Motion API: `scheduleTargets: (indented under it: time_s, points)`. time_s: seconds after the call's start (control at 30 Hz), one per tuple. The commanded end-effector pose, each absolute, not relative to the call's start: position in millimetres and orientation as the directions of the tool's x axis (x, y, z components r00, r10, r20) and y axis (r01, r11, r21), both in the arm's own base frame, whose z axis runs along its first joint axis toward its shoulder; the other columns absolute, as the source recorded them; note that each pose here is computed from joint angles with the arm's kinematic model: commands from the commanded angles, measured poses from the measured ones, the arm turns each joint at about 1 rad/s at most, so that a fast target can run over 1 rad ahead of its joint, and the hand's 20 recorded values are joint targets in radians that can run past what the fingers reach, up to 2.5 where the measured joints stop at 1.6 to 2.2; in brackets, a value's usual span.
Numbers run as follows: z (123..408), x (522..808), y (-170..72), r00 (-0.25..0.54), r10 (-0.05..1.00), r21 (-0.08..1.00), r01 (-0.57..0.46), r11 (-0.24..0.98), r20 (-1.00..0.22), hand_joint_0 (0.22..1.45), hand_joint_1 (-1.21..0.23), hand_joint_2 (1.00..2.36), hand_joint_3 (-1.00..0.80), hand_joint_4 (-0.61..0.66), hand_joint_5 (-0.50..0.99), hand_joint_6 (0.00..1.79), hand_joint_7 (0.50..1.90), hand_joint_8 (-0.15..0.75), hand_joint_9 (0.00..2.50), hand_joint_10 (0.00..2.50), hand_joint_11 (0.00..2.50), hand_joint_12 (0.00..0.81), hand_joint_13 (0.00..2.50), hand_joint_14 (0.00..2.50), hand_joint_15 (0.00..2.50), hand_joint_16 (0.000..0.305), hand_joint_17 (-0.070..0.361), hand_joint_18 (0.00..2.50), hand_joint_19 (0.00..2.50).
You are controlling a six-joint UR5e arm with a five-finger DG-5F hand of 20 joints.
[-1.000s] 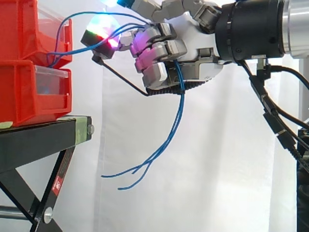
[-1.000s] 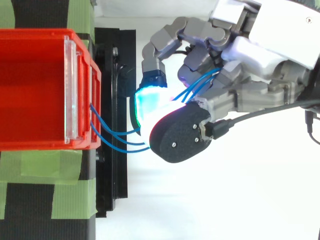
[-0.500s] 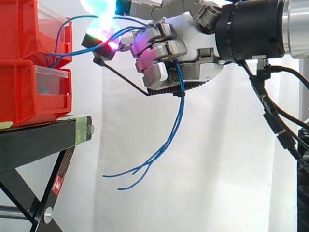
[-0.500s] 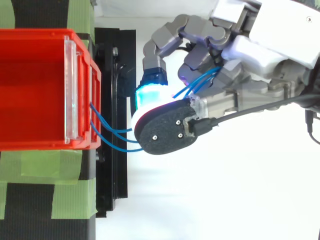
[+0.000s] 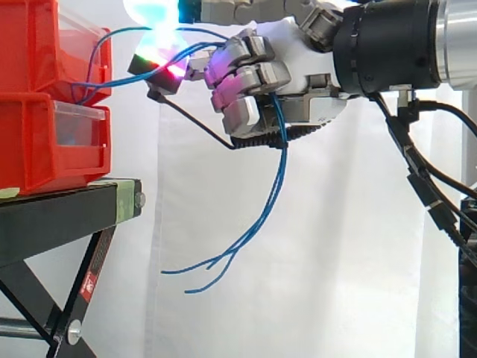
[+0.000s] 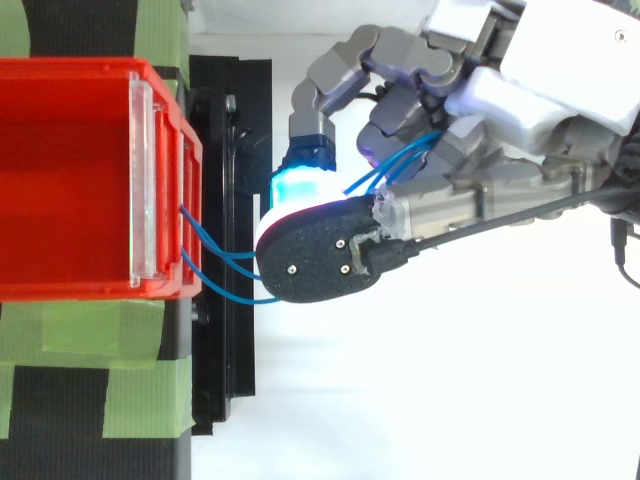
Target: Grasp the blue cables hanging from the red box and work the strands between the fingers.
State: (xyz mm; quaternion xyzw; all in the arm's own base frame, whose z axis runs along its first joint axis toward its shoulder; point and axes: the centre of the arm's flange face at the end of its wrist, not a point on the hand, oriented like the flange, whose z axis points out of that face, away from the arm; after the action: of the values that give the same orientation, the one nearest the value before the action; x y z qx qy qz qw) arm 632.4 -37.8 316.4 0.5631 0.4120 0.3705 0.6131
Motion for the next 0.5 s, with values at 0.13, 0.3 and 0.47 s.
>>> scheduleTargets:
  time_s: [0.13, 0.3, 0.47]
  points:
    - [316.2, 631.4, -34.4, 0.409, 0.908, 0.996, 0.013, 0.091, -0.088, 0.9, -0.7, 1.0, 0.15, 0.24, 0.06, 1.43, 0.95, 0.491, 1.85, 2.5, 2.5, 0.681, 1.97, 2.5, 1.63, 0.225, 0.168, 2.5, 0.87]
    - [316.3, 631.7, -32.1, 0.403, 0.911, 0.996, 0.011, 0.091, -0.088, 0.89, -0.7, 1.03, 0.16, 0.23, 0.07, 1.42, 0.96, 0.491, 1.85, 2.5, 2.5, 0.681, 1.97, 2.5, 1.63, 0.225, 0.168, 2.5, 0.87]
    - [316.1, 631.4, -33.2, 0.404, 0.91, 0.996, 0.014, 0.092, -0.09, 0.9, -0.7, 1.04, 0.18, 0.22, 0.08, 1.42, 0.97, 0.491, 1.85, 2.5, 2.5, 0.681, 1.97, 2.5, 1.63, 0.225, 0.168, 2.5, 0.87]
